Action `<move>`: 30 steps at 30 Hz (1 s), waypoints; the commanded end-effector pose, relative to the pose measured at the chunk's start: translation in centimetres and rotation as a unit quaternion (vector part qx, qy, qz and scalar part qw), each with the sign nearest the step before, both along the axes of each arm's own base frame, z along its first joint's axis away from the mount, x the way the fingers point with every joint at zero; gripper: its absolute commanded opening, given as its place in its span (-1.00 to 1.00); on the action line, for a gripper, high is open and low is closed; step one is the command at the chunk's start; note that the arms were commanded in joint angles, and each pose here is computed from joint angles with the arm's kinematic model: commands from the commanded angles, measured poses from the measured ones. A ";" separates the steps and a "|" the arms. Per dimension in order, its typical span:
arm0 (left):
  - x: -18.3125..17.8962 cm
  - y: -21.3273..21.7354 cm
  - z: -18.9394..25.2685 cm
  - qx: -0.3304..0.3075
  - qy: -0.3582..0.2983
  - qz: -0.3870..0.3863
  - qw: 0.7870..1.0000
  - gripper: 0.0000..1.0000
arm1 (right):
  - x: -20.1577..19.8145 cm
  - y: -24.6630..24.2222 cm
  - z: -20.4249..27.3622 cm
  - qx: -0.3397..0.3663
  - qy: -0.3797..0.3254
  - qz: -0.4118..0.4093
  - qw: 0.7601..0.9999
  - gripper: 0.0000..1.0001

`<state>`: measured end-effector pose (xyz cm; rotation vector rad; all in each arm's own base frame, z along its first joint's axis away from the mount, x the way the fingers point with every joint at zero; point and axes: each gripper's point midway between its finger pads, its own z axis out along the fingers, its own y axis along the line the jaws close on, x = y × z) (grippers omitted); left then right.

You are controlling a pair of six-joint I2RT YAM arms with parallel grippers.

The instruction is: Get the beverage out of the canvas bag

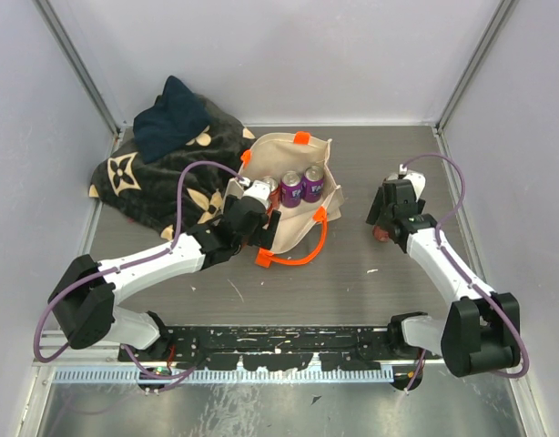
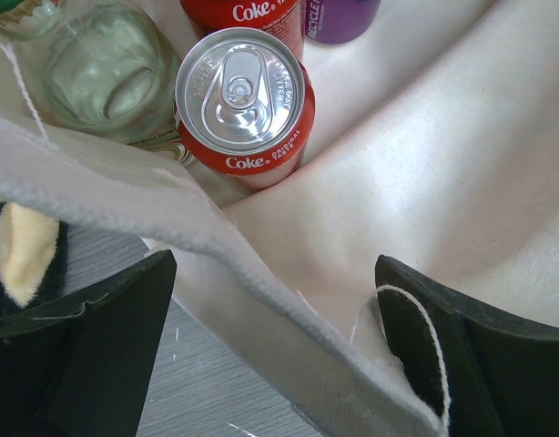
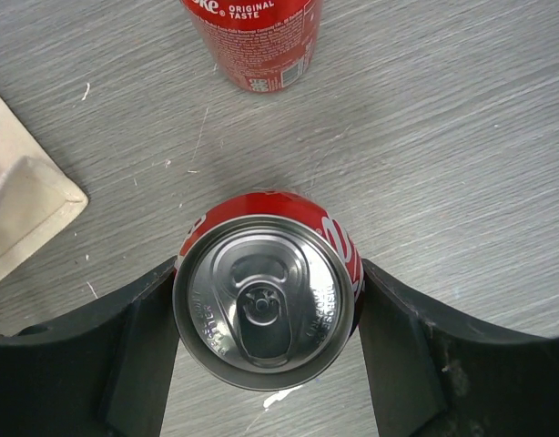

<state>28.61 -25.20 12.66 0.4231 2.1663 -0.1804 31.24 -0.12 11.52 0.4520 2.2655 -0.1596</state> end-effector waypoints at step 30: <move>-0.1 -0.1 0.8 -0.002 0.001 -0.005 1.000 0.96 | 4.5 2.3 19.2 0.008 -0.235 0.012 0.972 1.00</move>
